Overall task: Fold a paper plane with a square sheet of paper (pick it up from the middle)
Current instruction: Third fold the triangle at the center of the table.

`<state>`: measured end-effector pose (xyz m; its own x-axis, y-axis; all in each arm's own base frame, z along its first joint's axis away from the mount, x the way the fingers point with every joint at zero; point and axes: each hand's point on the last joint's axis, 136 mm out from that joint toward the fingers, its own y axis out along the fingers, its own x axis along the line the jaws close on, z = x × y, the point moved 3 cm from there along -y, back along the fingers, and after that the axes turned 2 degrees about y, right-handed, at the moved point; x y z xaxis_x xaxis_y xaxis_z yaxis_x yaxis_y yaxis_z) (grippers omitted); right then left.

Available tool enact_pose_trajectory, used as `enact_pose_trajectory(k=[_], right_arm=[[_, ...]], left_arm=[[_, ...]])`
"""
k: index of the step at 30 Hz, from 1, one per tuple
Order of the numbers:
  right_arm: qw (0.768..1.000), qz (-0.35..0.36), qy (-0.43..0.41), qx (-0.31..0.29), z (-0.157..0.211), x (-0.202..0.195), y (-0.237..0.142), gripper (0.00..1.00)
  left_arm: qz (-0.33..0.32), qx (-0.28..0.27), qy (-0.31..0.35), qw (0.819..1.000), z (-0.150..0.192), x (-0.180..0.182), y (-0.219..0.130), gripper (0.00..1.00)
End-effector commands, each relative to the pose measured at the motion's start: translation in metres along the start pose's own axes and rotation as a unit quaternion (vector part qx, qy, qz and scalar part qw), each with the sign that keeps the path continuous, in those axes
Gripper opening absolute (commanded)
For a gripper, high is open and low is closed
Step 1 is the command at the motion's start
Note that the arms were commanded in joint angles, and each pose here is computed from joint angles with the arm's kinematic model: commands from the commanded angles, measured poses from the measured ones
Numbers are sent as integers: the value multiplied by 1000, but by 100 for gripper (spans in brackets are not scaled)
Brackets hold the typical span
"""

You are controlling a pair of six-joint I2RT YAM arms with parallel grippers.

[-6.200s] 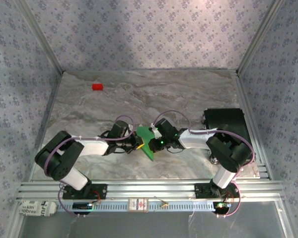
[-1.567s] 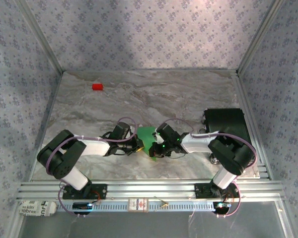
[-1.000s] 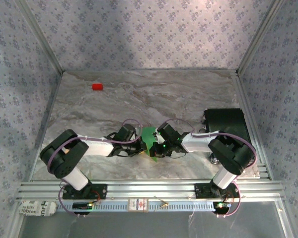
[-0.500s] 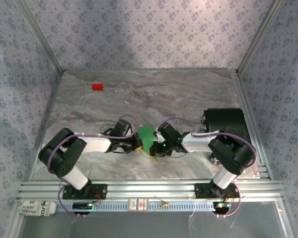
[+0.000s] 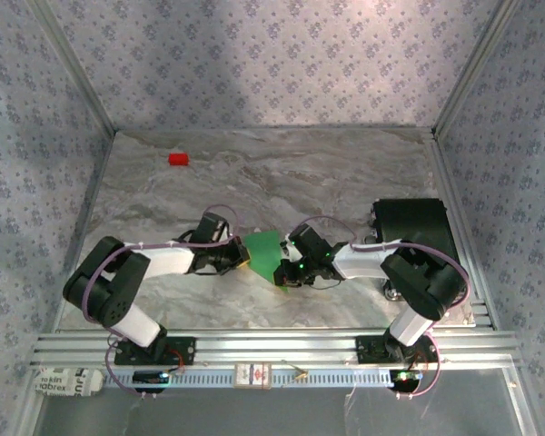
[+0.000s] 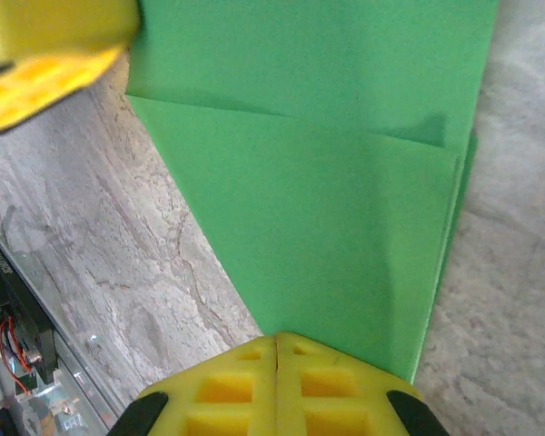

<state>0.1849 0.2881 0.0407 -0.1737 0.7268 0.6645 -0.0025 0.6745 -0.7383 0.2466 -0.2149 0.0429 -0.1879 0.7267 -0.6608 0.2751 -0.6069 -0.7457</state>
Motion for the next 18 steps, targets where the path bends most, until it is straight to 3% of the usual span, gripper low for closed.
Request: enact_pose_trajectory(k=[1,8,18], right_arm=[[996,69,35,50,30,-39,1,1],[996,67,34,49,27,-37,1,1],[996,64,32,47,24,-35,1,1]], left_arm=[[-2,-24,4,1000,-6,-3,-11,5],[42,-42,25,998,-2,-28,-25,11],[38,16,54,998,25,-29,6,7]])
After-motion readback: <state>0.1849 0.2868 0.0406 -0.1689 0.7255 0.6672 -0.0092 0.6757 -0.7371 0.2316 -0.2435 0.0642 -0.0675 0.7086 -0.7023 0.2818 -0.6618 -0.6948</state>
